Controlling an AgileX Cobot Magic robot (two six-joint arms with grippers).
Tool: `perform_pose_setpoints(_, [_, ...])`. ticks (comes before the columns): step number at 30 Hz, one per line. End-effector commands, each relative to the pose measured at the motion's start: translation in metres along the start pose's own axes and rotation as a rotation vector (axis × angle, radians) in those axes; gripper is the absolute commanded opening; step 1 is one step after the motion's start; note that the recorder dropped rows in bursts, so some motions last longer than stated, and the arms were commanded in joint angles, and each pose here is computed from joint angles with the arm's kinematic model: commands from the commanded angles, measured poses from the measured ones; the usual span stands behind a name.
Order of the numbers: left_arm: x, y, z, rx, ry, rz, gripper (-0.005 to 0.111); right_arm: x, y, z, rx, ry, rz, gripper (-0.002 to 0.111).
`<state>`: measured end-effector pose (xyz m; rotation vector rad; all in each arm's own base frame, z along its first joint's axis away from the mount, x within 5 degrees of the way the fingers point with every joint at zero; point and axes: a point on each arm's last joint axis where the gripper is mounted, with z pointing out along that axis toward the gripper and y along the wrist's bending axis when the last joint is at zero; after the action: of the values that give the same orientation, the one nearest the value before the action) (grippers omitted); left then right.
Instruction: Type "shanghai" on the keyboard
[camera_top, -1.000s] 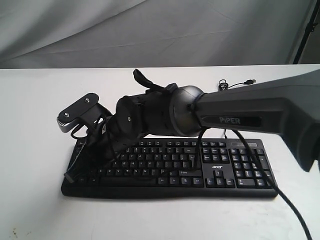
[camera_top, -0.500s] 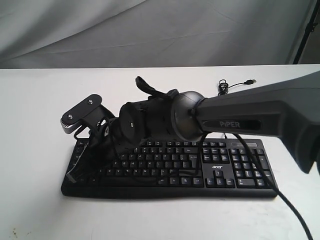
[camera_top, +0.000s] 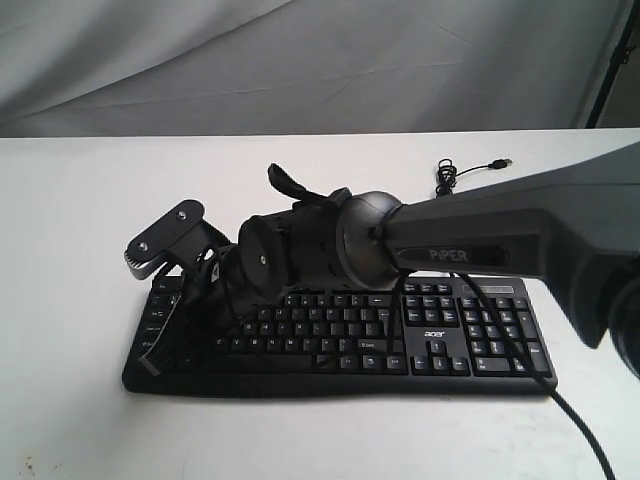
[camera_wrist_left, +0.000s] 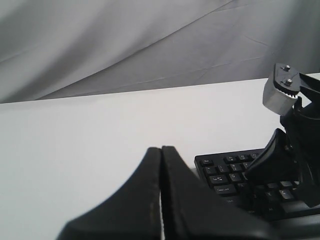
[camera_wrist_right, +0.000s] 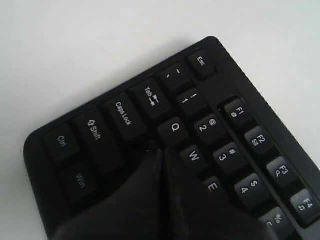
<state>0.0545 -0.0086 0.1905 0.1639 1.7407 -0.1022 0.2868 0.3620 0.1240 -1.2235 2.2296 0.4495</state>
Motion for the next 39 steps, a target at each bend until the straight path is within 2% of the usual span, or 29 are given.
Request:
perform_pose_setpoints(1, [0.001,0.000,0.000,0.002,-0.005,0.002,0.000,0.002,0.001,0.001,0.002,0.004,-0.012,0.000])
perform_pose_setpoints(23, [0.001,0.000,0.000,0.002,-0.005,0.002,0.000,0.014,0.000,0.014,-0.008,0.061,-0.015,0.000])
perform_pose_setpoints(34, [0.001,0.000,0.000,0.002,-0.005,0.002,0.000,-0.014,-0.015,-0.040,0.019,0.011,-0.053,0.000])
perform_pose_setpoints(39, [0.001,0.000,0.000,0.002,-0.005,0.002,0.000,0.002,-0.023,-0.063,0.033,0.034,-0.002,0.000])
